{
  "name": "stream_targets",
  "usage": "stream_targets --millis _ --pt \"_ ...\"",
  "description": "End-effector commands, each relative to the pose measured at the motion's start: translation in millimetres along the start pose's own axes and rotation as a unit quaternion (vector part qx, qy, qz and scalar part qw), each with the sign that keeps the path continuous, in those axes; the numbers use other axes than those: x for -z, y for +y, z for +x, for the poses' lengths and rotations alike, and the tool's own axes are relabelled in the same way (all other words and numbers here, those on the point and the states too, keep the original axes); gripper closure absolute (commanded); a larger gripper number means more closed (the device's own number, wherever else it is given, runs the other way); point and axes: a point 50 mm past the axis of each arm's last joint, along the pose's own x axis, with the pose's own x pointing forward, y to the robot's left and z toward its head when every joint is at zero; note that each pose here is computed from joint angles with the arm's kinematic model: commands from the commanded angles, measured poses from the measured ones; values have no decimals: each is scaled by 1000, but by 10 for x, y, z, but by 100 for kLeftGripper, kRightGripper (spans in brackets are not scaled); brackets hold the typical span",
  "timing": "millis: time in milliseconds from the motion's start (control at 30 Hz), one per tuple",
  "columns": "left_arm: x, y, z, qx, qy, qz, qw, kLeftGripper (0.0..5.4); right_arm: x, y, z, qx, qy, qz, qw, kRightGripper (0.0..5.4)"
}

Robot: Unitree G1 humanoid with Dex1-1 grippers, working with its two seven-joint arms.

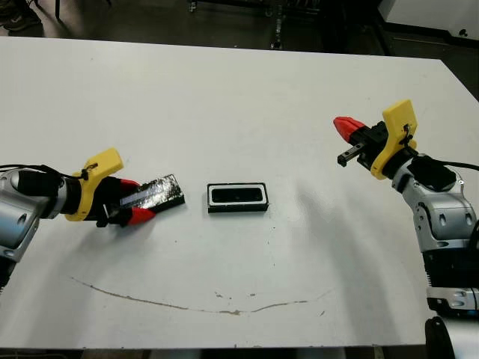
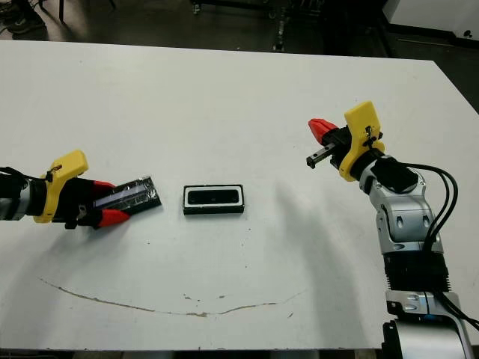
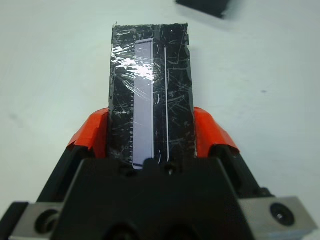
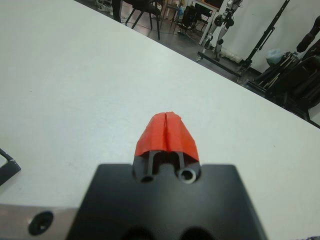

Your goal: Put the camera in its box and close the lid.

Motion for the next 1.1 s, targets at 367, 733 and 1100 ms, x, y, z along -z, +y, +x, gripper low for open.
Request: stream_targets --millis 367,733,1100 --pt "-341 278 -106 -41 -79 17 996 222 83 -16 -39 4 15 1 1000 540" --pt "-299 239 311 46 -58 36 997 222 98 -22 -35 3 15 5 1000 540" --pt "-242 110 684 133 -60 -3 989 222 81 4 -40 1 17 5 1000 540"
